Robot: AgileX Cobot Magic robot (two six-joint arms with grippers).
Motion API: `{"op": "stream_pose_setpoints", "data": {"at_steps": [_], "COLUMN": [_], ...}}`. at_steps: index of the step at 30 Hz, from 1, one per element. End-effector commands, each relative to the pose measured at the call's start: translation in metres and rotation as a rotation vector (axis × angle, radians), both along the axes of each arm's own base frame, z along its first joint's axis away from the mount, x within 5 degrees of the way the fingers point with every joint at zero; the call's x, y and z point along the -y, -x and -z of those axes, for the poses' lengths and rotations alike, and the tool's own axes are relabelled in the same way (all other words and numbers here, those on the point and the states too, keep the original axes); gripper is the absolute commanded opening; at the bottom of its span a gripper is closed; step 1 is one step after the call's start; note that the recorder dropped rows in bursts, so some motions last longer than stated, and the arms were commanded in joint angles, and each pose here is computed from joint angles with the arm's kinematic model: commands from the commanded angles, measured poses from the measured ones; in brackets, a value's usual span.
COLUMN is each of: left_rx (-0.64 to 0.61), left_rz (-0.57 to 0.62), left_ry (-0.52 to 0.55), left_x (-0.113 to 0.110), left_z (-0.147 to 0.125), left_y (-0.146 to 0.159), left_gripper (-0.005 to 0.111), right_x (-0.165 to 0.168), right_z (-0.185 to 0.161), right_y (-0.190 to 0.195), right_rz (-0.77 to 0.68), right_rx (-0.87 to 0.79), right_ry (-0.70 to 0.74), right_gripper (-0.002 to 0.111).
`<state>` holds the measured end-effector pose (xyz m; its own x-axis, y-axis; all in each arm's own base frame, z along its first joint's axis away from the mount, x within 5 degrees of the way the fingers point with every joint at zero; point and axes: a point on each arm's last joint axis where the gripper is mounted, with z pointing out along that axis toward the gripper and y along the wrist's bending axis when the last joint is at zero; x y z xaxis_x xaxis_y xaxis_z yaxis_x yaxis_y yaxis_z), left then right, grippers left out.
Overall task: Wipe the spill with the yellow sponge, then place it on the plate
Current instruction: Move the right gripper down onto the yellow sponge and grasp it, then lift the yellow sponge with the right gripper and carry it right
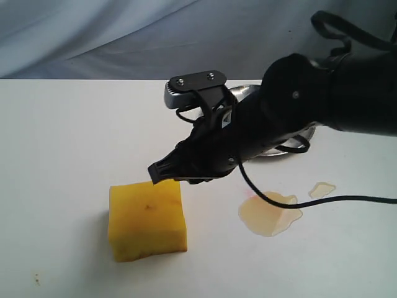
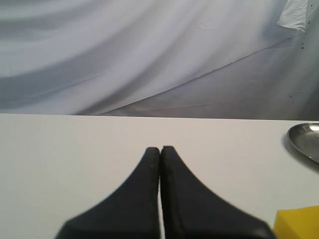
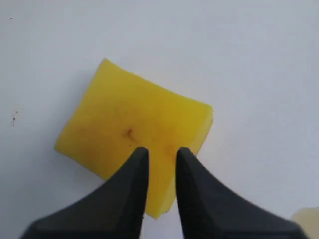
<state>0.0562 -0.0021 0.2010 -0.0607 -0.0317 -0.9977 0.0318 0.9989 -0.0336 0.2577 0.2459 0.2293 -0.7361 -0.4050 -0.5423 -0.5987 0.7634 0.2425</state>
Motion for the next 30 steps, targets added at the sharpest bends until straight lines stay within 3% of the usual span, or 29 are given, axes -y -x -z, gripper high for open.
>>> {"op": "stream_pose_setpoints", "data": {"at_steps": [1,4,7,30], "left_rx": [0.001,0.001,0.001,0.001], "left_rz": [0.0,0.0,0.0,0.0], "left_ry": [0.002,0.002,0.002,0.002], "left_x": [0.0,0.0,0.0,0.0], "left_z": [0.001,0.001,0.001,0.001], "left_y": [0.0,0.0,0.0,0.0], "left_gripper": [0.001,0.001,0.001,0.001], "right_x": [-0.013,-0.016,-0.018,-0.027], "right_z": [0.014,0.023,0.031,0.087], "right_y": [0.0,-0.006,-0.01,-0.013], "right_rz": [-0.02,0.024,0.101,0.164], "right_rx": [0.009,0.006,-0.023,-0.164], "right_ry": [0.005,-0.008,-0.036,0.021], "right_gripper": [0.05,0.07,0.079,0.079]}}
